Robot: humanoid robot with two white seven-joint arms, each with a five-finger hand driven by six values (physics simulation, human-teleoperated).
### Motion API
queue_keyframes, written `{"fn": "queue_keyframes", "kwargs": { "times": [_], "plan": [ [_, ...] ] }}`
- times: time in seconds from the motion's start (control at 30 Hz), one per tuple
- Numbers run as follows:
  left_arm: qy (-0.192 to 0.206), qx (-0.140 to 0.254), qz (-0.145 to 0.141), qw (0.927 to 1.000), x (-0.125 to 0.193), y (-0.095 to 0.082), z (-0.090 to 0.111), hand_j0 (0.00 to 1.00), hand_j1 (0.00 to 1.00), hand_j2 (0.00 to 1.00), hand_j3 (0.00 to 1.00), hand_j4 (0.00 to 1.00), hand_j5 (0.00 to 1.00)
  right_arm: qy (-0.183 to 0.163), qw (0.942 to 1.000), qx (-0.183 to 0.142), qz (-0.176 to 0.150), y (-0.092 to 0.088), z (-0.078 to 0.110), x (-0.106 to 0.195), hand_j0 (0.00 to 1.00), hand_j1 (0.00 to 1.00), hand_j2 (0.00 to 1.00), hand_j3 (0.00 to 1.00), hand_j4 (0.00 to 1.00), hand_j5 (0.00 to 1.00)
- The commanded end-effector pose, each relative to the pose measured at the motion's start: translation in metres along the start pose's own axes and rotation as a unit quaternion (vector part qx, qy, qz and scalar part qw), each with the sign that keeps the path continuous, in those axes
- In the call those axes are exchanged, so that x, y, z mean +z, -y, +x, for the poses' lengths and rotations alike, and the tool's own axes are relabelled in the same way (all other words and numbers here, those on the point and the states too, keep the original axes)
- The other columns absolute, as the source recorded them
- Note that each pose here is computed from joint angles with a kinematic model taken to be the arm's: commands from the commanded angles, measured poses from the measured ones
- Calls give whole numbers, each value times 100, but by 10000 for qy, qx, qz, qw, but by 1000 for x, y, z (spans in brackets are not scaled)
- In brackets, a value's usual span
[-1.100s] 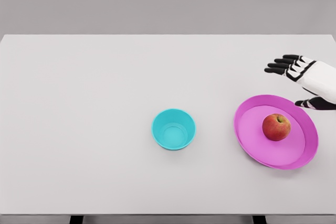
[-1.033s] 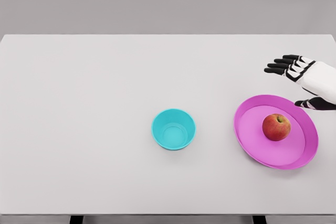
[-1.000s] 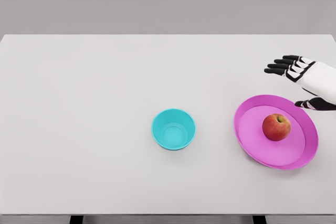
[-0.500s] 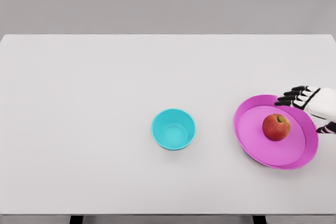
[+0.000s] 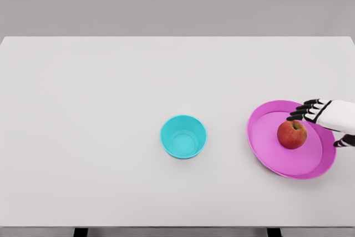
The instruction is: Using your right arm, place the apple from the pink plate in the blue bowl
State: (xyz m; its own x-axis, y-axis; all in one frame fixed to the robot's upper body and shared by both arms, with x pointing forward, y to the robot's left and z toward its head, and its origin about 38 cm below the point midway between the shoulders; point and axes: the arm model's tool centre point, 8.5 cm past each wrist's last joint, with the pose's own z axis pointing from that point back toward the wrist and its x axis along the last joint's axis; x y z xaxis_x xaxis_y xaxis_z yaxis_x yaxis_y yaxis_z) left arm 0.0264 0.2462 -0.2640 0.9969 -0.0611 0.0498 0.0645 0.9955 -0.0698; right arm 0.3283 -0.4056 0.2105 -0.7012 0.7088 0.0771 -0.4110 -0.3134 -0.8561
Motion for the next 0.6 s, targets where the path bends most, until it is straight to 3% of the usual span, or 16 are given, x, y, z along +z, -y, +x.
{"fn": "queue_keyframes", "kwargs": {
  "times": [0.0, 0.13, 0.27, 0.57],
  "plan": [
    [0, 1, -1, 10000, 0, 0, 0, 100, 100, 100, 100, 100, 100, 58, 10000, -76, 1, -4, 2, -4, 100, 100, 100, 100, 100, 100],
    [0, 1, -1, 10000, 0, 0, 0, 100, 100, 100, 100, 100, 100, 293, 9995, -90, 97, -8, 9, -24, 100, 100, 100, 100, 100, 100],
    [0, 1, -1, 10000, 0, 0, 0, 100, 100, 100, 100, 100, 100, 331, 9992, -163, 167, -15, 10, -27, 100, 100, 100, 100, 100, 100],
    [0, 1, -1, 10000, 0, 0, 0, 100, 100, 100, 100, 100, 100, 370, 9991, -151, 126, -13, 9, -37, 100, 100, 100, 100, 100, 100]
  ]
}}
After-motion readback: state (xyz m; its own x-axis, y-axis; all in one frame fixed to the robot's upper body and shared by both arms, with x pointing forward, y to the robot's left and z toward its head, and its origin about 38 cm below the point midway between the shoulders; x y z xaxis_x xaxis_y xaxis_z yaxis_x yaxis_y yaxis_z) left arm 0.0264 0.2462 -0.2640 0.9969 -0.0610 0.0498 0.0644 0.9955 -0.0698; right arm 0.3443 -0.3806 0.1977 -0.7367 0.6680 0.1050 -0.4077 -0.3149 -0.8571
